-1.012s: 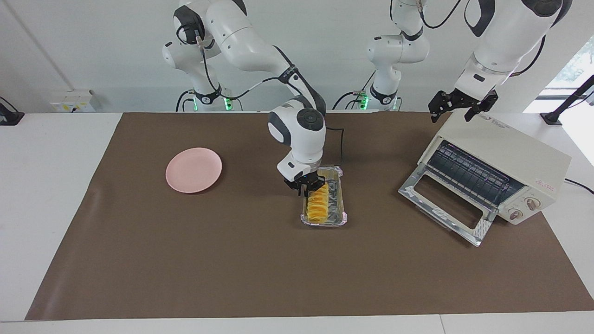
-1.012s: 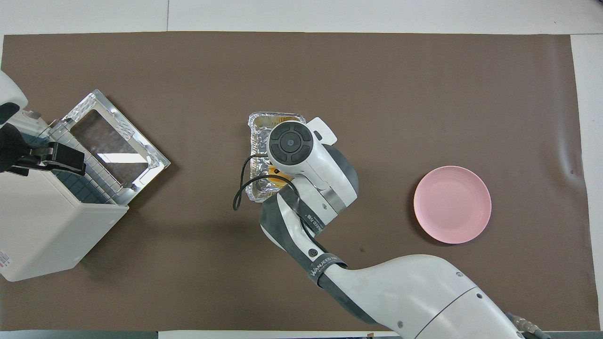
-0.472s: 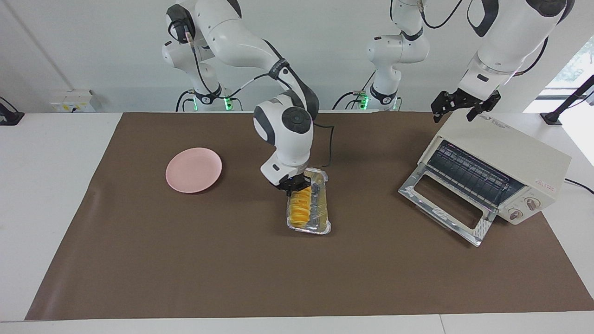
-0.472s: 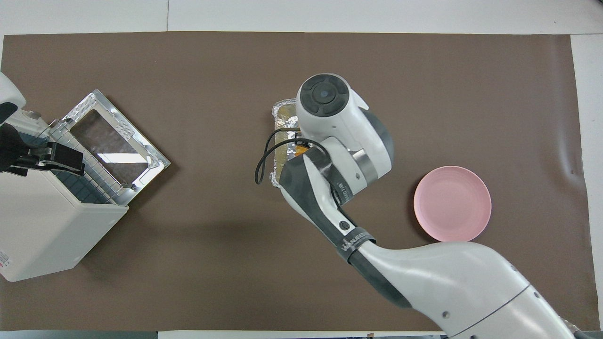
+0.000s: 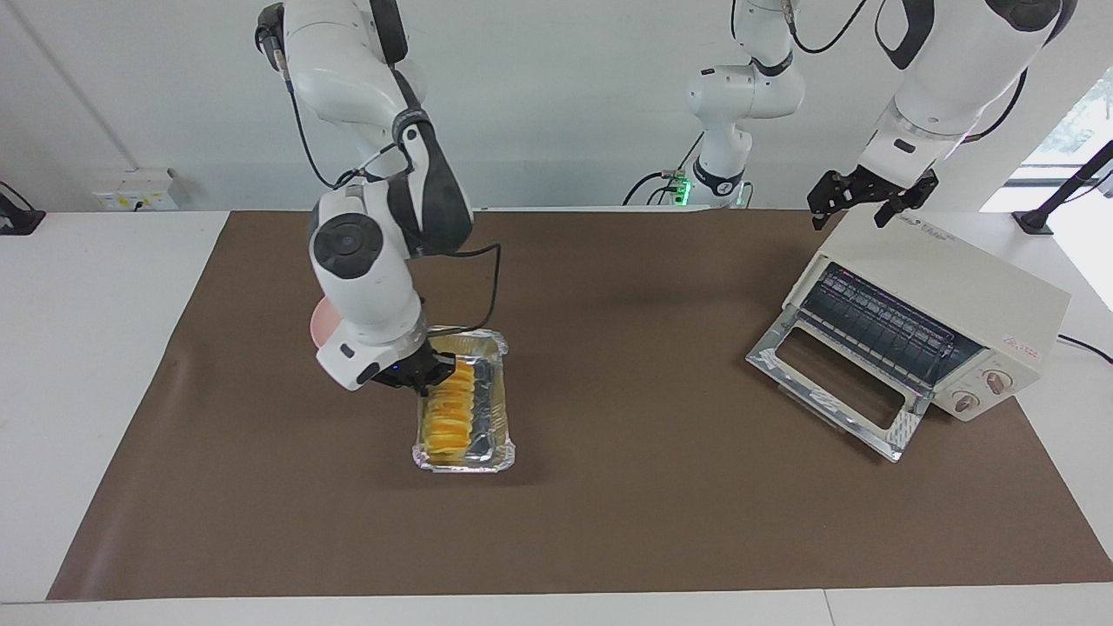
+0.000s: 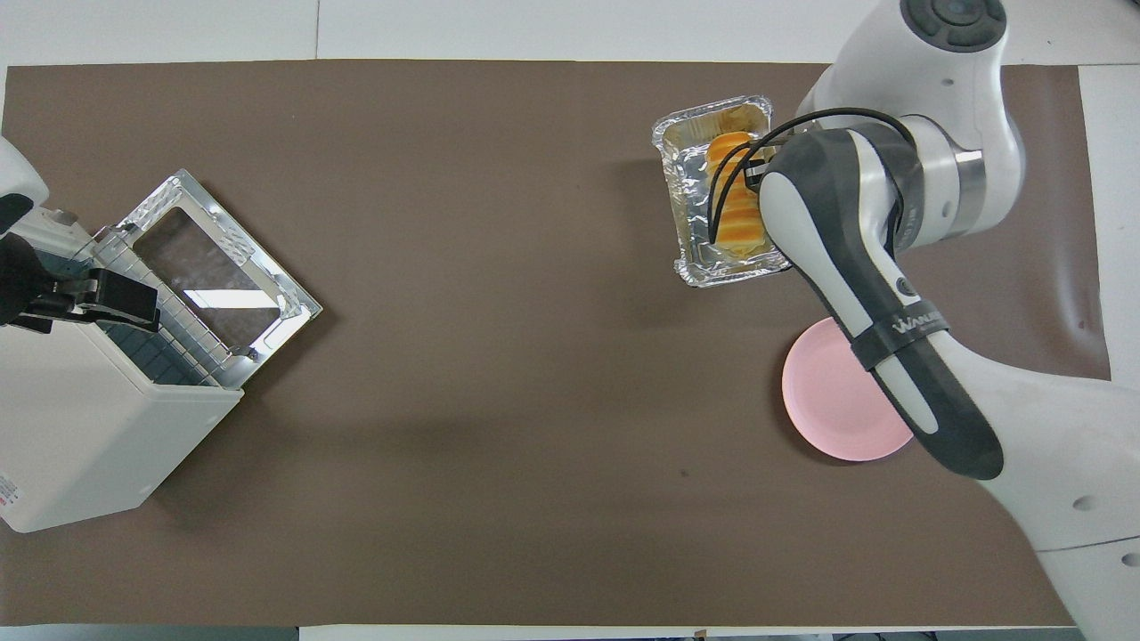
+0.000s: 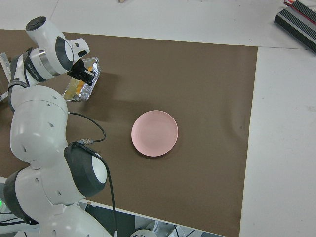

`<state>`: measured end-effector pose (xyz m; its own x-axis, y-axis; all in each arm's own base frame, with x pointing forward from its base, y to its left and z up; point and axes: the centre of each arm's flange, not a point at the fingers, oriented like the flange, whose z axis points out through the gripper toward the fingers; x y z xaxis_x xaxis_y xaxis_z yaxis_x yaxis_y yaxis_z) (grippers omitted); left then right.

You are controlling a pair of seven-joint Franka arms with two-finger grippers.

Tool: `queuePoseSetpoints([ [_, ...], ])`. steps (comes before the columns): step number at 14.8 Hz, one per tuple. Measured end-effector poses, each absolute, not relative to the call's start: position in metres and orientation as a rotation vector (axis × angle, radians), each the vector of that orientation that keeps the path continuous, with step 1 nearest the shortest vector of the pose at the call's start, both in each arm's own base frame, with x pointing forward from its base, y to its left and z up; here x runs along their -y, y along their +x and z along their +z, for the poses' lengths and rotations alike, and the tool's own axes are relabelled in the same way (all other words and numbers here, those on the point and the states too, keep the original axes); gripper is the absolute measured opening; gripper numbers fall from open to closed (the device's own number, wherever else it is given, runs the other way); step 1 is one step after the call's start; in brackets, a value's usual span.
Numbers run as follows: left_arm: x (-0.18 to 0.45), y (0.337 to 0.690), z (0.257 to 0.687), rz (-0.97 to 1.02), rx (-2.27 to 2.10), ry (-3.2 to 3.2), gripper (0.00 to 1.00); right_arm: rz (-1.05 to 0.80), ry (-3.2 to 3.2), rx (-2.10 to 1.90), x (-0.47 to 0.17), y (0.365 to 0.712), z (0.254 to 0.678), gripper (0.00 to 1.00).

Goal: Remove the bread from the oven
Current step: 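Drag the foil tray farther from the robot, beyond the pink plate, then grasp the bread slices from the tray with the right gripper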

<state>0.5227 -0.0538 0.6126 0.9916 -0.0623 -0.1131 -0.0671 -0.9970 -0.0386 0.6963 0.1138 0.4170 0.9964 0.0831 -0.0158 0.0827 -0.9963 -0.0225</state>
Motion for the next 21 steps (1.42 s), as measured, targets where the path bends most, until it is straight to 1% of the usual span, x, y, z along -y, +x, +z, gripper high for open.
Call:
queuePoseSetpoints([
  [2,0.054,0.523,0.613,0.174,-0.1,-3.093,1.0,-0.008,-3.113,0.184,-0.066,0.705,0.396,0.01],
  [4,0.054,0.523,0.613,0.174,-0.1,-3.093,1.0,-0.034,-3.112,0.203,-0.036,0.709,0.377,0.01],
  [8,0.054,0.523,0.613,0.174,-0.1,-3.093,1.0,-0.072,-3.112,0.238,-0.008,0.709,0.351,0.01],
  [12,0.054,0.523,0.613,0.174,-0.1,-3.093,1.0,-0.094,-3.113,0.235,-0.005,0.706,0.335,0.01],
  [13,0.054,0.523,0.613,0.174,-0.1,-3.093,1.0,-0.089,-3.113,0.236,-0.005,0.705,0.334,0.09],
  [16,0.054,0.523,0.613,0.174,-0.1,-3.093,1.0,-0.005,-3.124,0.258,-0.004,0.699,0.335,0.38],
  [17,0.054,0.523,0.613,0.174,-0.1,-3.093,1.0,0.038,-3.14,0.281,-0.005,0.695,0.342,0.48],
  [18,0.054,0.523,0.613,0.174,-0.1,-3.093,1.0,0.066,-3.15,0.297,-0.006,0.692,0.351,0.56],
  [20,0.054,0.523,0.613,0.174,-0.1,-3.093,1.0,0.072,-3.156,0.315,-0.011,0.689,0.374,0.76],
  [21,0.054,0.523,0.613,0.174,-0.1,-3.093,1.0,0.056,-3.156,0.321,-0.014,0.688,0.383,0.9],
])
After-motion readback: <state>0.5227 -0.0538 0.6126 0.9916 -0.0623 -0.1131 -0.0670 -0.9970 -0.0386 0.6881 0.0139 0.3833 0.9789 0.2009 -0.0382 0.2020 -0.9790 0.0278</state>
